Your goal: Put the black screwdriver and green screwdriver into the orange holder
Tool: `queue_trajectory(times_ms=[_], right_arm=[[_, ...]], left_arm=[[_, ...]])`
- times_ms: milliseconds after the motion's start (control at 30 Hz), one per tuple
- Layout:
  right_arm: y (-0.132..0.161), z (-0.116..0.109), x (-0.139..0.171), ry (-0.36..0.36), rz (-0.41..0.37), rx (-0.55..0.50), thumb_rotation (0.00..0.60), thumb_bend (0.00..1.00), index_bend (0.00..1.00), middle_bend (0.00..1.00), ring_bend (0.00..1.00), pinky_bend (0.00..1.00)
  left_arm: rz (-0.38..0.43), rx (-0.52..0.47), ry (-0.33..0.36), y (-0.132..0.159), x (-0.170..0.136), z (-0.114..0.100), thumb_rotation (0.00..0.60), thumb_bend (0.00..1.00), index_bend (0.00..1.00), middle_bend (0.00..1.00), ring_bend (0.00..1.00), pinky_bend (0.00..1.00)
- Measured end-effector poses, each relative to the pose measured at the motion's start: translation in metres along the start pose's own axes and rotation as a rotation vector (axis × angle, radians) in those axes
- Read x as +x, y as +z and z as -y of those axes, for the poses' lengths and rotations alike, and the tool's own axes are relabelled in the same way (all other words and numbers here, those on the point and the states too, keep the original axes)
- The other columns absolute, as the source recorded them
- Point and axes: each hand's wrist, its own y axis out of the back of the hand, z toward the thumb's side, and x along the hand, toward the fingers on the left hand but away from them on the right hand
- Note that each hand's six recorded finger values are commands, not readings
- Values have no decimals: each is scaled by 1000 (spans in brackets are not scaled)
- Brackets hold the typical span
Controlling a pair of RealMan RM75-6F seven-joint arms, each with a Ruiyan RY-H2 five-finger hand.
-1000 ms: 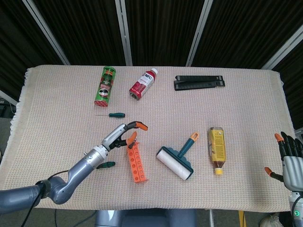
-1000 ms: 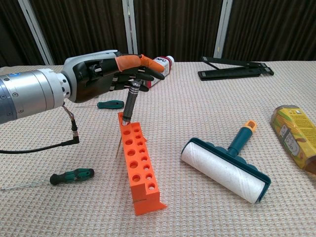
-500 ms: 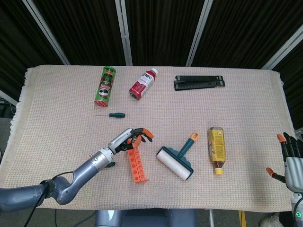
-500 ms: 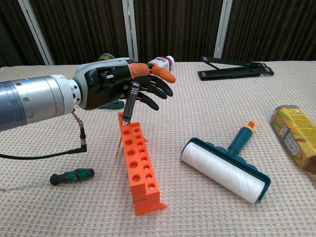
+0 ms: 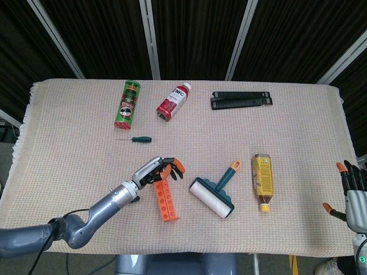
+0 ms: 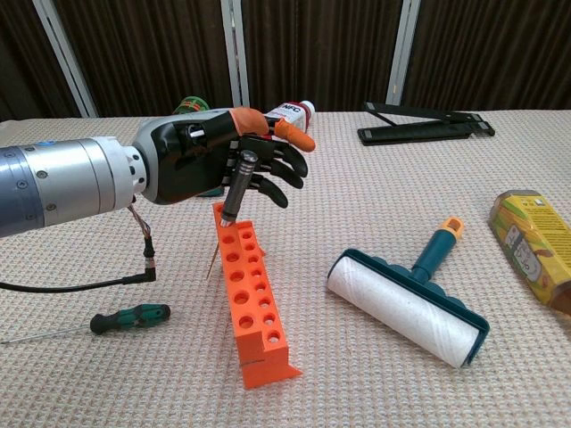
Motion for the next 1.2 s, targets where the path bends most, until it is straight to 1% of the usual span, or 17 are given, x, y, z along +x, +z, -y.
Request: queue_trajectory(times_ms=[300, 867, 1200], right_arm=[[1, 0, 0, 0, -2, 0, 600, 0, 13, 0, 0, 0], [4, 1, 0, 0, -5, 3, 600, 0, 13, 0, 0, 0], [6, 1, 0, 0, -8, 4, 600, 0, 13, 0, 0, 0]], left_arm=[[12, -44, 9, 1, -4, -7, 298, 798, 462, 523, 404, 470], [15, -64, 7, -3, -13, -12, 298, 837, 542, 626, 497, 536], [25, -73, 18, -2, -18, -18, 300, 838, 551, 636, 509, 543]])
